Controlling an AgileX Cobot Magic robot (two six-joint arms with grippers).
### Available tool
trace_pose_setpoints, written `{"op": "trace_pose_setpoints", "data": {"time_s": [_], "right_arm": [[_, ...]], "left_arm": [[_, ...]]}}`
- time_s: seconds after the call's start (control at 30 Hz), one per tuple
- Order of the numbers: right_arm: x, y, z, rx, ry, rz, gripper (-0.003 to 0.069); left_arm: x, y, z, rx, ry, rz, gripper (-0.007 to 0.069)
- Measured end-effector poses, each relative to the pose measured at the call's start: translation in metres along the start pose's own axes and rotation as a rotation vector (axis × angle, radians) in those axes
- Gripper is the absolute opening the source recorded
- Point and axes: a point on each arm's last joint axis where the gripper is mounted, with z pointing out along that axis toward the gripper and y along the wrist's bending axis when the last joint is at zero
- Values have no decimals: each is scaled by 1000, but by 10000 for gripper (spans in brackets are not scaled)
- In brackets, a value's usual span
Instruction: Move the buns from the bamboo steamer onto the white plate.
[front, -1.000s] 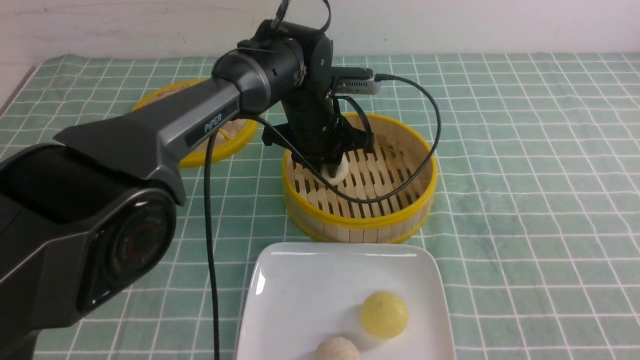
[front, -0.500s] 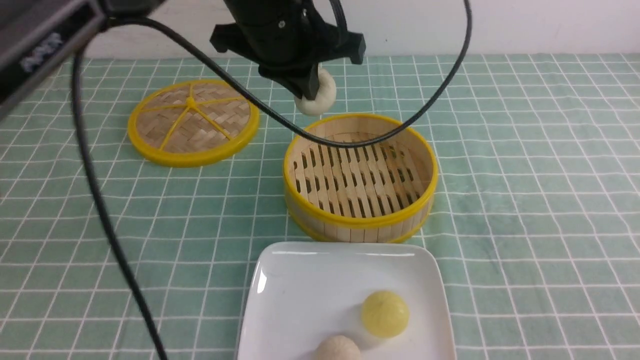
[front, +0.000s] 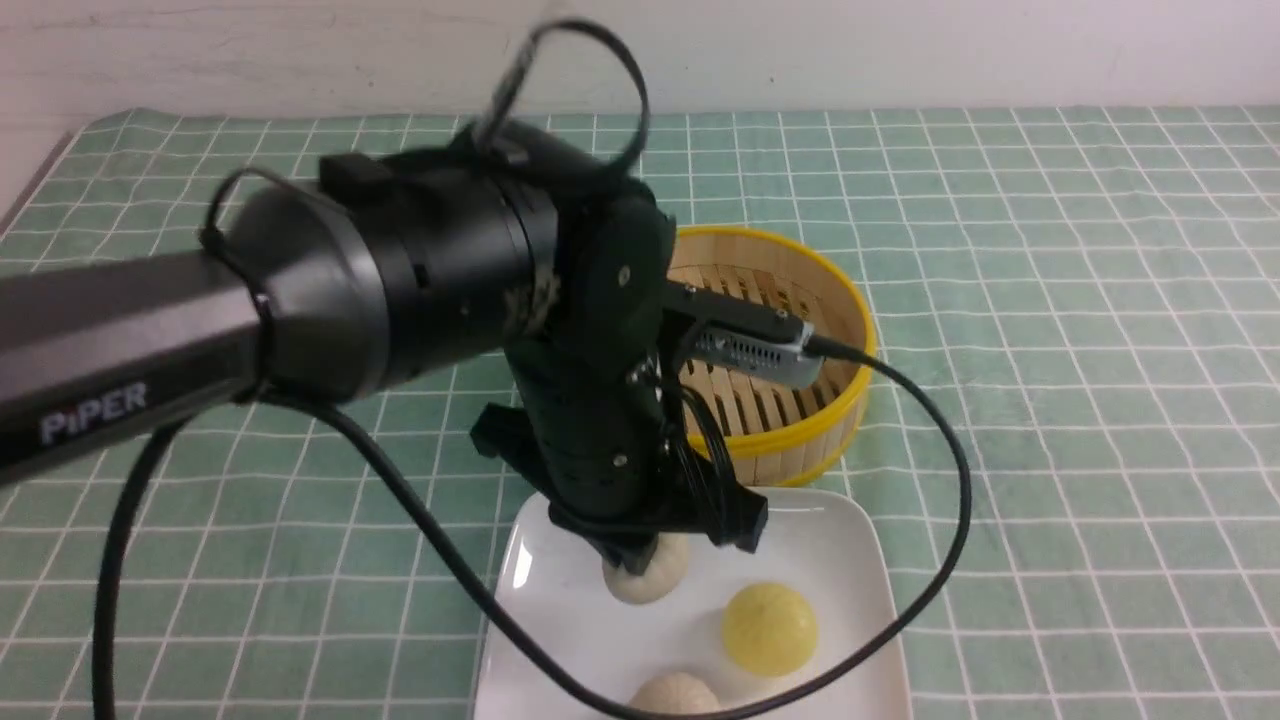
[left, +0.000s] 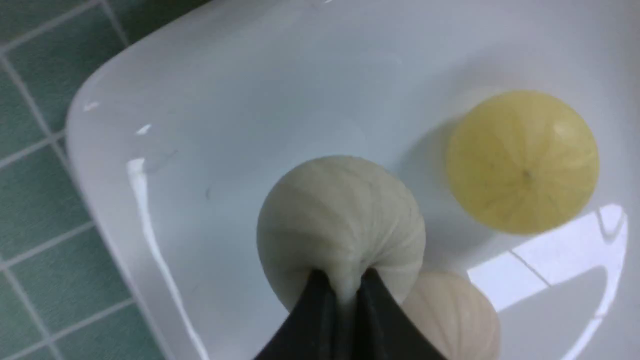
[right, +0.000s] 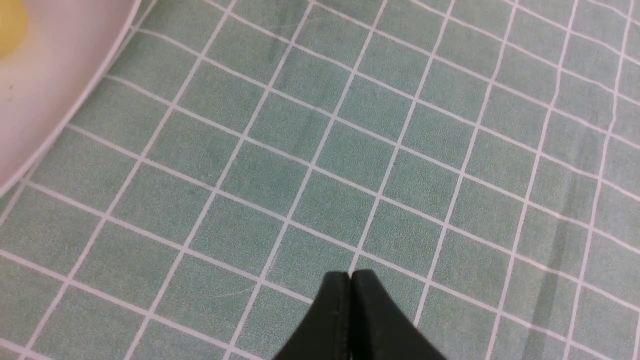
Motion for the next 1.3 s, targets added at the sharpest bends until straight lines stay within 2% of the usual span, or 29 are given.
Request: {"op": "trace_pose_setpoints", "data": {"time_s": [0.2,0.5,0.67,0.83,1.0,1.07,1.3], "right_arm": [[0,0,0,0,0,0,15],[3,-1,-2,6,25,49,23],[3,-7,-33,-26,31,129,23],[7,-20,-79,-76,-133,200,27],[24,-27,-96,-108,-292,229,30],[30,-25,-94,-151,-413,237,30],[23,-8,-64,-255,-653,211,-9]], "left_arm": [[-4,-1,26,-9,-16,-47,97],[-4,-1,37,-18,7,-104,330],[-6,1,5,-6,-69,-98,368],[-4,6,-26,-26,-154,-66,370],[-4,8,-32,-41,-176,-52,323],[-4,8,-33,-43,-179,-50,250],[-4,9,-33,-53,-182,-43,30]]}}
